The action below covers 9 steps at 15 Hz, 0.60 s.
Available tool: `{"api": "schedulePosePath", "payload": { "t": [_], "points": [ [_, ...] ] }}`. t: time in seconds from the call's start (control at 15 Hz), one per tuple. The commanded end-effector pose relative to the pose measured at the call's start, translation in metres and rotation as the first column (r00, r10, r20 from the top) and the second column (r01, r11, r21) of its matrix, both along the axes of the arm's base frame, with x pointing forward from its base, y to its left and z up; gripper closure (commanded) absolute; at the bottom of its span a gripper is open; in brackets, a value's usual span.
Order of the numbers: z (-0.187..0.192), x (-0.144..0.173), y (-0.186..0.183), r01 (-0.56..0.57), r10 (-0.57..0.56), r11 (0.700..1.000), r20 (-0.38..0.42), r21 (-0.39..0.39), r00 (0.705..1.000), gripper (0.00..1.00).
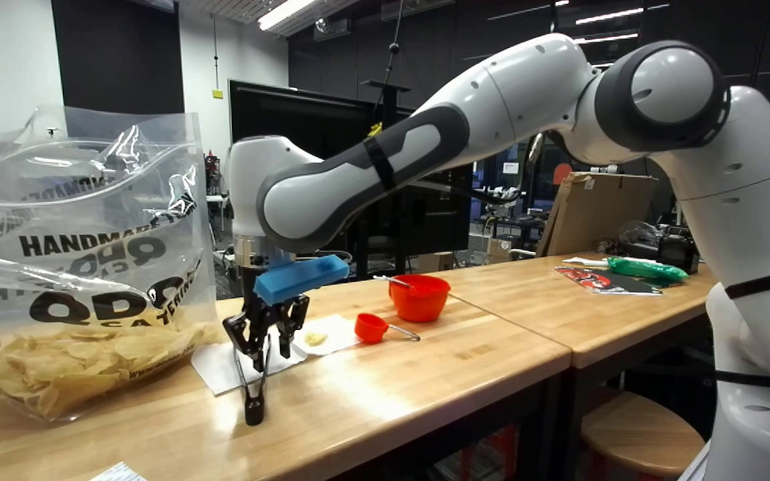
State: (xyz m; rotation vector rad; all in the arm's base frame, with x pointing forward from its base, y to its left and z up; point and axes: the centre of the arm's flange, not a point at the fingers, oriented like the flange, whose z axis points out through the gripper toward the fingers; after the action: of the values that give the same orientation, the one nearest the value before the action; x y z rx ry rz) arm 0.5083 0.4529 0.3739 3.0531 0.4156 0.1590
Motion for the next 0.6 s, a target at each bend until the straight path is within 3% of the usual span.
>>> {"api": "schedulePosePath", "payload": {
  "t": [0.0, 0.2, 0.53],
  "points": [
    [0.0038, 0.0015, 0.0002, 0.013, -0.013, 1.0, 0.007, 0.008, 1.0, 0.83],
    [0.0047, 0.0026, -0.0009, 0.016, -0.016, 1.0, 0.006, 0.009, 1.0, 1.0],
    [0.0069, 0.005, -0.0013, 0.019, -0.019, 1.0, 0.008, 0.011, 1.0, 0.99]
  ]
}}
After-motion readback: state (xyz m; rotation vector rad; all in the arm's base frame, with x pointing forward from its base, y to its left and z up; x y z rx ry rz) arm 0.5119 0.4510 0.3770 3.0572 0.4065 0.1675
